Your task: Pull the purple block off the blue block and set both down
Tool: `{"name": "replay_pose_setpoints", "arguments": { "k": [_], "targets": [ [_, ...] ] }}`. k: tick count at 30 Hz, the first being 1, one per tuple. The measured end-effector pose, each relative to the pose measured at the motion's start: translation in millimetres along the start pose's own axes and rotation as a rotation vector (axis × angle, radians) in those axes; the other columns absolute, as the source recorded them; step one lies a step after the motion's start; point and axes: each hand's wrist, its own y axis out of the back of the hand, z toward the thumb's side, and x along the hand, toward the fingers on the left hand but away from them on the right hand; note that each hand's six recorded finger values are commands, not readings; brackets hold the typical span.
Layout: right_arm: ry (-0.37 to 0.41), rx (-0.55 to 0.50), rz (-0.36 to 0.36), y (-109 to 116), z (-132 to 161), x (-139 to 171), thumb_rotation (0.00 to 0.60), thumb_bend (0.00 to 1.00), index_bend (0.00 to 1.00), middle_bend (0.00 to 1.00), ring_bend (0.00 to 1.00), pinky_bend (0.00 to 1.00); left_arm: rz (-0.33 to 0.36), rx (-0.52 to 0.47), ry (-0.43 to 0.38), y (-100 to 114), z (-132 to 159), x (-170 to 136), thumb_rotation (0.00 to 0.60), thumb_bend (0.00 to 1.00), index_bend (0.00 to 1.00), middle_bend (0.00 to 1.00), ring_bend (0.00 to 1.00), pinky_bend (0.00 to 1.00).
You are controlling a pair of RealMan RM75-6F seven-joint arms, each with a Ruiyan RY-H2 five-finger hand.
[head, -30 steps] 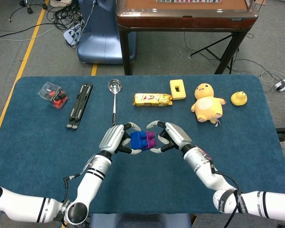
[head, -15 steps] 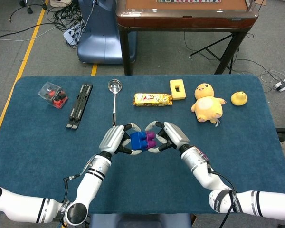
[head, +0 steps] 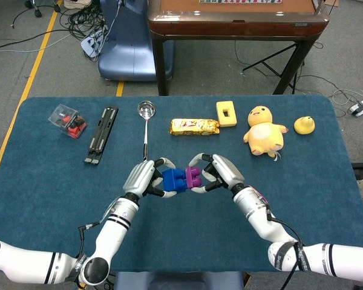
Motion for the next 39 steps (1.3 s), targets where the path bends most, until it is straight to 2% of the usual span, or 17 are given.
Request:
{"name": "replay_pose_setpoints", "arguments": {
  "k": [4, 10, 16, 20, 26, 34, 39],
  "targets": [
    [-0.014, 0.022, -0.022, 10, -8, 7, 0.600, 0.25, 0.63, 1.00, 1.00, 1.00, -0.004, 0.029, 0.011, -1, -9, -1, 0.600, 0.00, 0.69, 1.00, 1.00, 1.00],
    [-0.041, 0.141, -0.050, 21, -24, 15, 0.600, 0.23, 0.63, 1.00, 1.00, 1.00, -0.037, 0.150, 0.012, -10, -23, -6, 0.600, 0.00, 0.69, 1.00, 1.00, 1.00],
    [-0.086, 0.366, -0.063, 26, -47, 19, 0.600, 0.22, 0.63, 1.00, 1.00, 1.00, -0.099, 0.307, 0.002, -26, -35, -12, 0.600, 0.00, 0.68, 1.00, 1.00, 1.00],
    [-0.123, 0.527, -0.049, 23, -63, 18, 0.600, 0.17, 0.63, 1.00, 1.00, 1.00, -0.136, 0.397, -0.011, -38, -39, -13, 0.600, 0.00, 0.68, 1.00, 1.00, 1.00],
    [-0.169, 0.678, -0.033, 11, -82, 10, 0.600, 0.14, 0.63, 1.00, 1.00, 1.00, -0.154, 0.487, -0.032, -56, -43, -13, 0.600, 0.00, 0.68, 1.00, 1.00, 1.00],
    [-0.203, 0.743, -0.007, -7, -98, -4, 0.600, 0.13, 0.62, 1.00, 1.00, 1.00, -0.157, 0.541, -0.026, -67, -52, -10, 0.600, 0.00, 0.67, 1.00, 1.00, 1.00],
    [-0.211, 0.762, 0.007, -14, -104, -11, 0.600, 0.10, 0.53, 1.00, 1.00, 1.00, -0.159, 0.567, -0.023, -72, -56, -9, 0.600, 0.00, 0.64, 1.00, 1.00, 1.00]
  ]
}}
